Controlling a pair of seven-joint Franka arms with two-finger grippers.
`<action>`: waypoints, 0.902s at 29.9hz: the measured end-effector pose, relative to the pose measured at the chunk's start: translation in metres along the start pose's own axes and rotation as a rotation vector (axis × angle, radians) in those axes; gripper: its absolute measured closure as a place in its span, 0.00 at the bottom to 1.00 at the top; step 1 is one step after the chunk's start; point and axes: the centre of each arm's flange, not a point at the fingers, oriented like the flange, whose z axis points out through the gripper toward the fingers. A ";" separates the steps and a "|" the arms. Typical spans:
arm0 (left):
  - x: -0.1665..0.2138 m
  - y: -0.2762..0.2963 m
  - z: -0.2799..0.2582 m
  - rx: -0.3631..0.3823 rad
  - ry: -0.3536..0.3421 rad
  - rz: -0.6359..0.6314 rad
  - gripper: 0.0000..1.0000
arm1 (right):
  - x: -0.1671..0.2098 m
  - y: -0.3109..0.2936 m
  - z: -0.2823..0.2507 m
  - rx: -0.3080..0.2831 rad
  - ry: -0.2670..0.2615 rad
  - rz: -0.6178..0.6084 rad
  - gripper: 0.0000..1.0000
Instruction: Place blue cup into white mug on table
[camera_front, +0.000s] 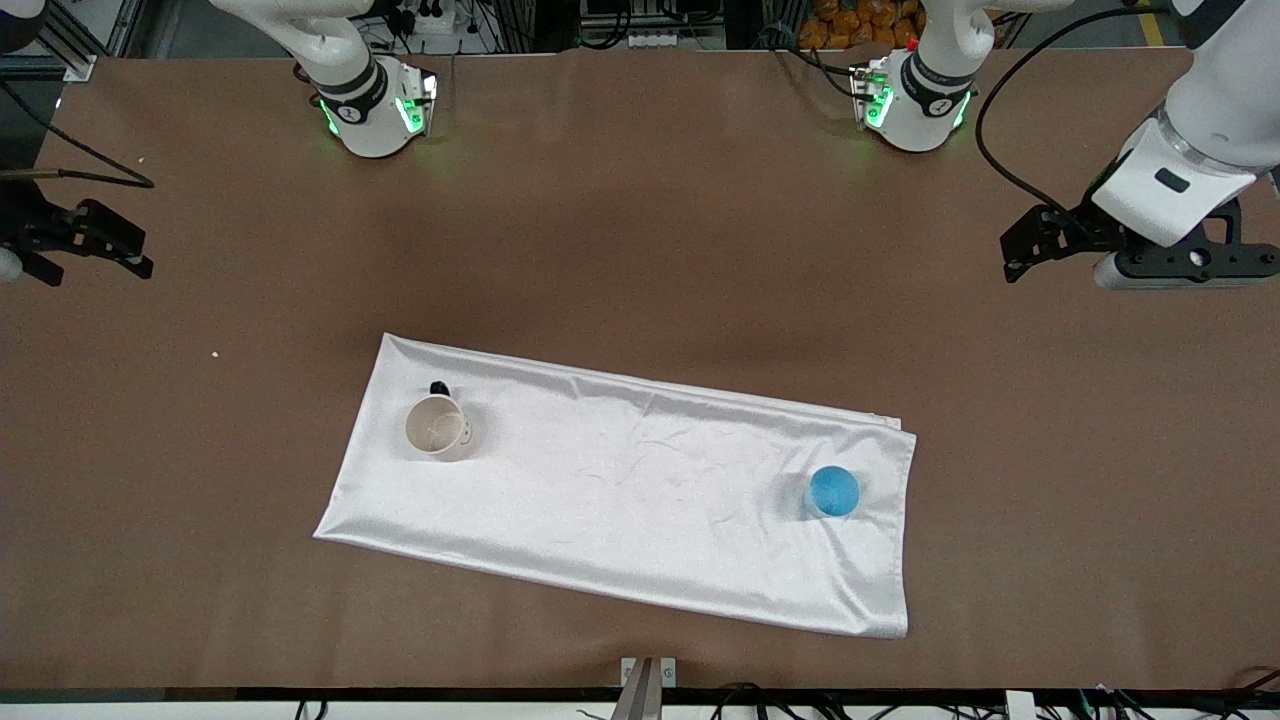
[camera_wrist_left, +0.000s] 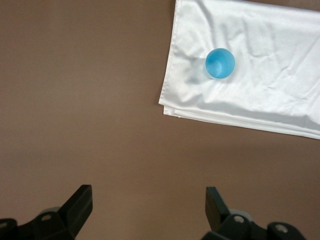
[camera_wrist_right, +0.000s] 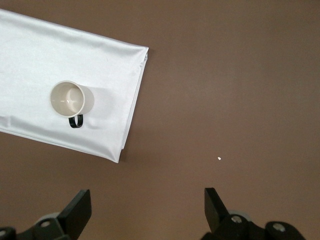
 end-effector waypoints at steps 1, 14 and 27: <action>0.000 0.000 0.000 0.000 0.000 0.000 0.00 | 0.000 0.000 0.000 0.000 -0.003 0.000 0.00; 0.000 0.000 -0.001 0.000 0.001 0.000 0.00 | -0.001 -0.003 -0.004 0.002 -0.011 -0.005 0.00; 0.001 0.001 0.001 0.000 -0.001 0.002 0.00 | 0.001 -0.008 0.004 0.008 -0.027 -0.013 0.00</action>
